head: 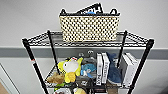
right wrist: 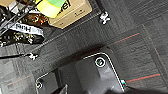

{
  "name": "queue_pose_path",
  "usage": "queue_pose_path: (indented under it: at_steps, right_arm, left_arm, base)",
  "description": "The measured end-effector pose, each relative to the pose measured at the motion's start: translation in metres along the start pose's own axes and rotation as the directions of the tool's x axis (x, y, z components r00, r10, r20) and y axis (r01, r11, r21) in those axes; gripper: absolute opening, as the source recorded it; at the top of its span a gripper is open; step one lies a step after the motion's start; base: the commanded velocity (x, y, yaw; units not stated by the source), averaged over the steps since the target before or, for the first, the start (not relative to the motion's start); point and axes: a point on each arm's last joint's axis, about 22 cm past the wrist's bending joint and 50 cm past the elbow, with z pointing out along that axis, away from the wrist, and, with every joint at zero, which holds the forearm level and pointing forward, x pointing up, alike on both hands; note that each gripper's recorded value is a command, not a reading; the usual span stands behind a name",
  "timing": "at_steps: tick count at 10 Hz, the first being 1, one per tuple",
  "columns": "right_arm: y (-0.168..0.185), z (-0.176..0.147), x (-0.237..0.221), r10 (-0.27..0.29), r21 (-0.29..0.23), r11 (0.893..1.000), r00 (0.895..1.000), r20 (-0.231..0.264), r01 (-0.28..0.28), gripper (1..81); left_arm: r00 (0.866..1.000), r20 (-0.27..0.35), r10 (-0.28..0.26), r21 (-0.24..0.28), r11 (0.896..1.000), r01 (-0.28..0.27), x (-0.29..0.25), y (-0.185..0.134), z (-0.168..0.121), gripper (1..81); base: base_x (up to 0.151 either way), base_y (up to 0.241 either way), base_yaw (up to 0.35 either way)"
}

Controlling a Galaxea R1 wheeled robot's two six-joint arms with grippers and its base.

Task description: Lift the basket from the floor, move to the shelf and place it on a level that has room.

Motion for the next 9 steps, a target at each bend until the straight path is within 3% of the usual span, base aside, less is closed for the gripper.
queue_pose_path:
  at_steps: [2,5,9]
  right_arm:
    - [-0.005,0.033,-0.045,-0.014,0.004,1.0,1.0,0.015,0.014,81.1]
    - [0.003,0.066,-0.091,-0.046,-0.031,0.998,0.999,0.013,0.047,81.1]
    - [0.008,0.099,-0.168,-0.086,-0.072,0.993,0.995,0.043,0.089,81.1]
  left_arm:
    - [1.0,0.015,0.014,0.018,1.0,-0.014,-0.03,-0.002,0.026,81.1]
    - [0.997,0.07,0.032,0.017,0.999,-0.033,-0.098,0.006,0.058,81.1]
    - [0.994,0.069,0.084,0.05,0.995,-0.088,-0.129,0.009,0.089,81.1]
  base:
    - [0.0,0.0,0.0]
    - [0.0,0.0,0.0]
    - [0.0,0.0,0.0]
